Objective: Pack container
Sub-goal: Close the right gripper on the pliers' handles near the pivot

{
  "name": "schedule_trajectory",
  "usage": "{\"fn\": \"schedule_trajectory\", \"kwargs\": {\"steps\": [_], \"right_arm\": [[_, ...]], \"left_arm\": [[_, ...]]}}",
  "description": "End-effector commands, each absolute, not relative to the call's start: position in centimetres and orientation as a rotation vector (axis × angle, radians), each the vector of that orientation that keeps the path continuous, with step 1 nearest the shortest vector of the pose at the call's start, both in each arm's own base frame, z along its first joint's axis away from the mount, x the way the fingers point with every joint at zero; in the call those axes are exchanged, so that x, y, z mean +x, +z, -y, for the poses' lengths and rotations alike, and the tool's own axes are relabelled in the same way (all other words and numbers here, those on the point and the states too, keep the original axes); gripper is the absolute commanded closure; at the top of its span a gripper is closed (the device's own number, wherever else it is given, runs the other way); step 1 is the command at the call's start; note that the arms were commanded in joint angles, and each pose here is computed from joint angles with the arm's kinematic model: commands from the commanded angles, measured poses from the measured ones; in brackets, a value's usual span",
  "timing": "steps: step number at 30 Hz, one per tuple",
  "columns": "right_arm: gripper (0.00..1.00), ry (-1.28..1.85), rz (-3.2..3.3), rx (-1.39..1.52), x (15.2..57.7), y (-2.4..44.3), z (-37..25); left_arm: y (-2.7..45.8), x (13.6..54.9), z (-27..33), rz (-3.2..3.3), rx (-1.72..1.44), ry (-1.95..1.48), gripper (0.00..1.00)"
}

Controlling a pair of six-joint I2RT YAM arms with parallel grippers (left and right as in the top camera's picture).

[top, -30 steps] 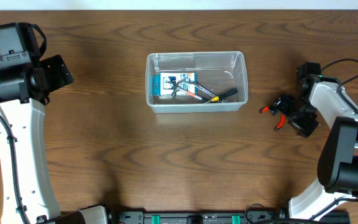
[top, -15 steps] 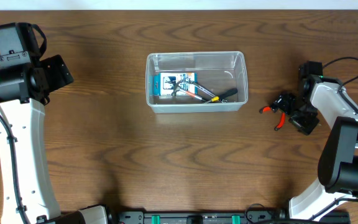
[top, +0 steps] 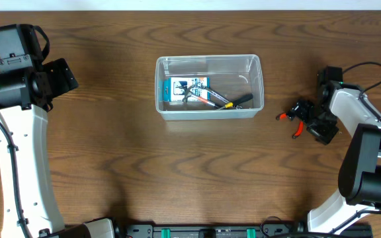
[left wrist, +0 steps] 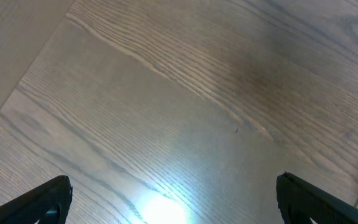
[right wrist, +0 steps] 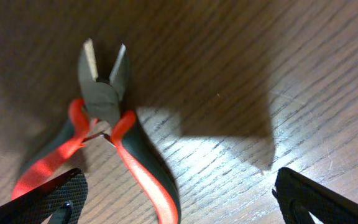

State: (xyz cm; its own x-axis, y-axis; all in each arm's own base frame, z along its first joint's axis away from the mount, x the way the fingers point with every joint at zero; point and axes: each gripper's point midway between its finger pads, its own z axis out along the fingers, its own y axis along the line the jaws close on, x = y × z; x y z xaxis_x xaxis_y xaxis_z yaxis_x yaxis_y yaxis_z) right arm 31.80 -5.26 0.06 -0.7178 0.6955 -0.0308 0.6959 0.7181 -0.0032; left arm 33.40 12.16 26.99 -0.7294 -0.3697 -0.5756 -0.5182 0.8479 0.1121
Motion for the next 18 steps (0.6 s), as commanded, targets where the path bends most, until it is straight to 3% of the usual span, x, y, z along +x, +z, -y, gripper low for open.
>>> {"fn": "schedule_trajectory", "kwargs": {"steps": [1, 18], "right_arm": [[0.01, -0.03, -2.916, 1.159, 31.15, -0.72, 5.27], [0.01, -0.029, -2.908, 1.14, 31.46, -0.77, 5.36]], "left_arm": [[27.07, 33.31, -12.56, -2.471, -0.639, 0.387, 0.02], [27.07, 33.31, -12.56, -2.471, -0.639, 0.387, 0.02]]}}
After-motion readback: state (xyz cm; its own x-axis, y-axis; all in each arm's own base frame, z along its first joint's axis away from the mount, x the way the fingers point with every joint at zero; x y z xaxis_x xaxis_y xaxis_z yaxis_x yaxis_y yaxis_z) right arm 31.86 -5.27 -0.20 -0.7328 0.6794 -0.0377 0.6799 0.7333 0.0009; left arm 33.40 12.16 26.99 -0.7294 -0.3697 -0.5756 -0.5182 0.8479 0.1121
